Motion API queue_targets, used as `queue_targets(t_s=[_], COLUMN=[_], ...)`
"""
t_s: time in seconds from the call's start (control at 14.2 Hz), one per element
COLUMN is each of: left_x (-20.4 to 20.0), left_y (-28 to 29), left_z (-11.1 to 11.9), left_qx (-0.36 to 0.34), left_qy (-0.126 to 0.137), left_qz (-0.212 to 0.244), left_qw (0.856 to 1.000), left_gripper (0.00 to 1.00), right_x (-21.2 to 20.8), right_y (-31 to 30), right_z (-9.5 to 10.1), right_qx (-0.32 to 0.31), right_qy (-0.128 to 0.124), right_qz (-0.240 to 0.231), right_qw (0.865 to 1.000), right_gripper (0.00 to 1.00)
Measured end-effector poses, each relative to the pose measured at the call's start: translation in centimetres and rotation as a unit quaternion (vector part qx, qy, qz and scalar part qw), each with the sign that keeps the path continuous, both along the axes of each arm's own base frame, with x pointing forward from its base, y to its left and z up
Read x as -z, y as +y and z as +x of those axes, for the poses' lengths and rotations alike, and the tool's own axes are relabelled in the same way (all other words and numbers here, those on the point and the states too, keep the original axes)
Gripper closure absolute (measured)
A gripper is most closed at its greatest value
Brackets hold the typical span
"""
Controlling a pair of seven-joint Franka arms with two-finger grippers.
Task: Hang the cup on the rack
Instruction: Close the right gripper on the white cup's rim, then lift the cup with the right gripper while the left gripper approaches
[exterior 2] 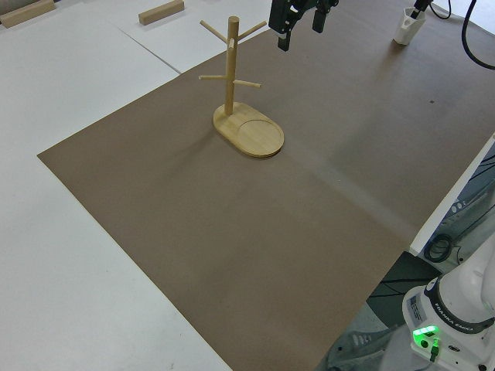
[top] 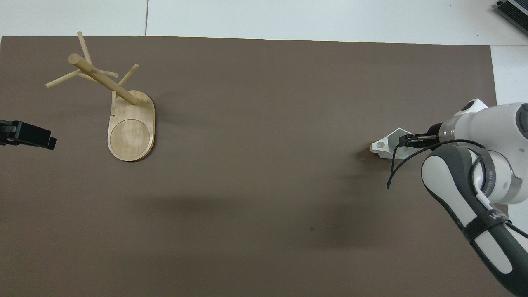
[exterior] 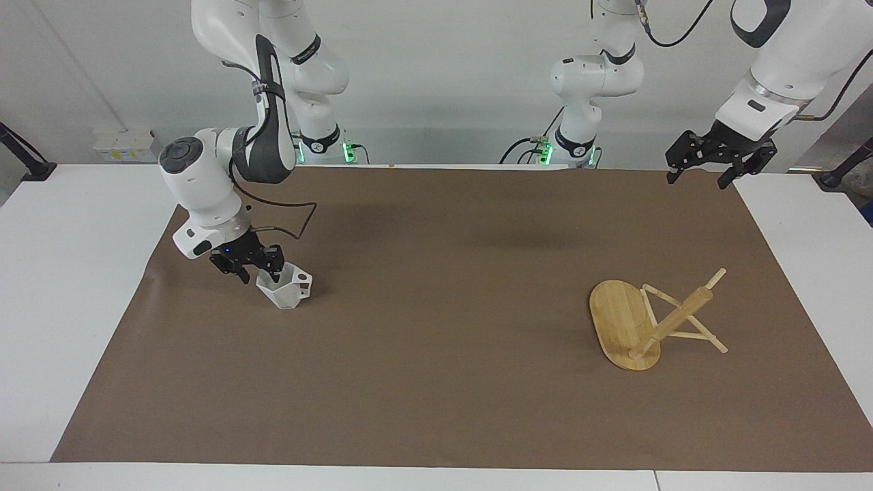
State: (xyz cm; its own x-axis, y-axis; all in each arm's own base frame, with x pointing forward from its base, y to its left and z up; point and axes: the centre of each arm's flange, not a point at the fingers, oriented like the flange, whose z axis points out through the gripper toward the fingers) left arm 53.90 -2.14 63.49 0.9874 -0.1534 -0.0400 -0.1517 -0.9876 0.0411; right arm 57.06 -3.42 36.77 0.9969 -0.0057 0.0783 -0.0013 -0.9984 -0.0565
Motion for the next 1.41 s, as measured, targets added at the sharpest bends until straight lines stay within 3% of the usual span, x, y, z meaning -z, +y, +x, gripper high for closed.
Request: queue_targets(t_s=[0.28, 0.35, 0.63, 0.84, 0.99, 1.2, 1.27, 1.41], left_x=[0.0, 0.0, 0.0, 0.0, 0.0, 0.0, -0.1, -0.2], left_y=[0.0, 0.0, -0.3, -1.0, -1.0, -1.0, -1.1, -1.8], left_z=[0.0, 0.0, 0.0, 0.0, 0.0, 0.0, 0.0, 0.1], left_qx=[0.000, 0.000, 0.003, 0.009, 0.009, -0.006, -0.021, -0.073], left_qy=[0.000, 0.000, -0.001, 0.000, 0.000, -0.001, -0.003, -0.003], left_qz=[0.000, 0.000, 0.000, 0.000, 0.000, 0.001, -0.001, -0.021], left_qw=[1.000, 1.000, 1.000, 1.000, 1.000, 1.000, 1.000, 0.997], left_gripper=[0.00, 0.00, 0.00, 0.00, 0.00, 0.00, 0.00, 0.00], right_x=[-0.6, -1.0, -7.4, -13.8, -18.0, -22.1, -22.7, -23.4], right_y=[0.0, 0.0, 0.6, 2.6, 5.7, 12.7, 15.6, 22.8], right_z=[0.3, 0.5, 2.2, 2.5, 2.2, 1.8, 1.6, 1.1], right_qx=[0.001, 0.002, 0.014, 0.022, 0.013, -0.022, -0.036, -0.035], right_qy=[-0.004, -0.001, 0.027, 0.039, 0.042, 0.041, 0.038, 0.019], right_qz=[0.001, 0.003, 0.052, 0.152, 0.261, 0.402, 0.424, 0.436], right_qw=[1.000, 1.000, 0.998, 0.987, 0.964, 0.914, 0.904, 0.899], right_gripper=[0.92, 0.97, 0.97, 0.97, 0.97, 0.97, 0.97, 0.97])
